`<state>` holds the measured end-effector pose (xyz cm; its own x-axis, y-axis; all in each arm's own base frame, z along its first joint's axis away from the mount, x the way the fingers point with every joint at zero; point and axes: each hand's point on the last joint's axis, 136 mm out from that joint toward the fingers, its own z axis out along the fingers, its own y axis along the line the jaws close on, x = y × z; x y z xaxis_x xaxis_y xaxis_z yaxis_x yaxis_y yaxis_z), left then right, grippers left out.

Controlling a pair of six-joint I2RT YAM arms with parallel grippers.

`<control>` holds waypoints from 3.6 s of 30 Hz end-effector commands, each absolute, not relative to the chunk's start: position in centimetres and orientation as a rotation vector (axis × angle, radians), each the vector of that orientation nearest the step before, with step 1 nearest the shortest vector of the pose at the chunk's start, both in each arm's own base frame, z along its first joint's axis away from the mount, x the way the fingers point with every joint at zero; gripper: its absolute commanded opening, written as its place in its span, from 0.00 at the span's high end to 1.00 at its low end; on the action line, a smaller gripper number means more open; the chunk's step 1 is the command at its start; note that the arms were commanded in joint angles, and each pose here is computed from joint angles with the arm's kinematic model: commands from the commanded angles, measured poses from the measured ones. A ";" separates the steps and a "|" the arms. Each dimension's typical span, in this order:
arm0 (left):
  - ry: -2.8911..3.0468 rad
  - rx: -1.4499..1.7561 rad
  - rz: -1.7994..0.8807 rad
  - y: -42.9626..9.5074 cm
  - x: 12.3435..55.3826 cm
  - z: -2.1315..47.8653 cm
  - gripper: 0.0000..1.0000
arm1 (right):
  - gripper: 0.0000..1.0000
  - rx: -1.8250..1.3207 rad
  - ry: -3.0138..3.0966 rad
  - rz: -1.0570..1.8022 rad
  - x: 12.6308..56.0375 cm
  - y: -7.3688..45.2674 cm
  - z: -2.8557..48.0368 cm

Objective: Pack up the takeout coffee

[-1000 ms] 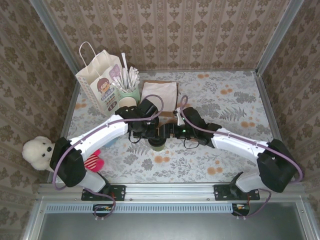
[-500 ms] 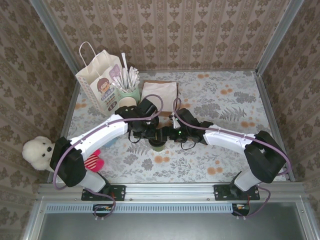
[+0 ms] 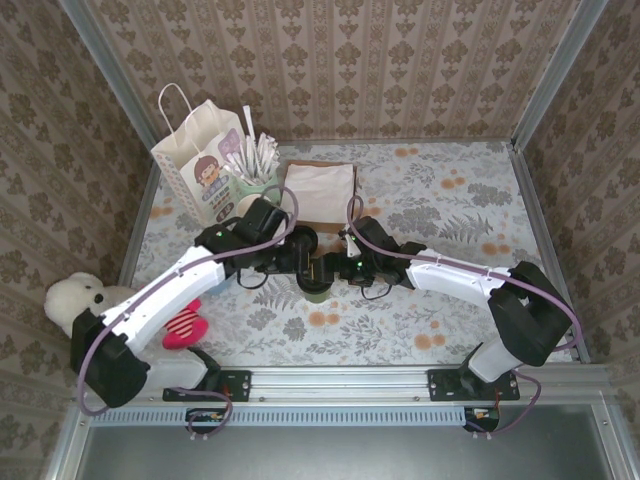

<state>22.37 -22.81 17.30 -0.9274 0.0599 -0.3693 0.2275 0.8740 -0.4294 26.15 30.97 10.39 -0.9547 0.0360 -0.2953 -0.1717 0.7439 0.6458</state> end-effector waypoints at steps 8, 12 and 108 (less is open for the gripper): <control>2.648 -0.044 -0.910 -19.8 21.8 14.4 0.28 | 0.11 -0.033 2.775 0.878 25.2 29.4 7.8; 2.611 -0.096 -1.130 -20.5 21.1 13.4 0.37 | 0.11 -0.026 2.784 0.878 25.2 29.5 7.6; 2.667 -0.233 -0.921 -16.7 22.5 14.3 0.49 | 0.08 -0.228 2.660 1.014 26.1 32.6 12.7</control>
<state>22.16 -18.93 14.32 -0.9616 -0.1998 -0.1881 -0.0103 0.7114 -0.7027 26.49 32.41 11.31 -0.9543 -0.0262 -0.2975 -0.2144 0.7536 0.6214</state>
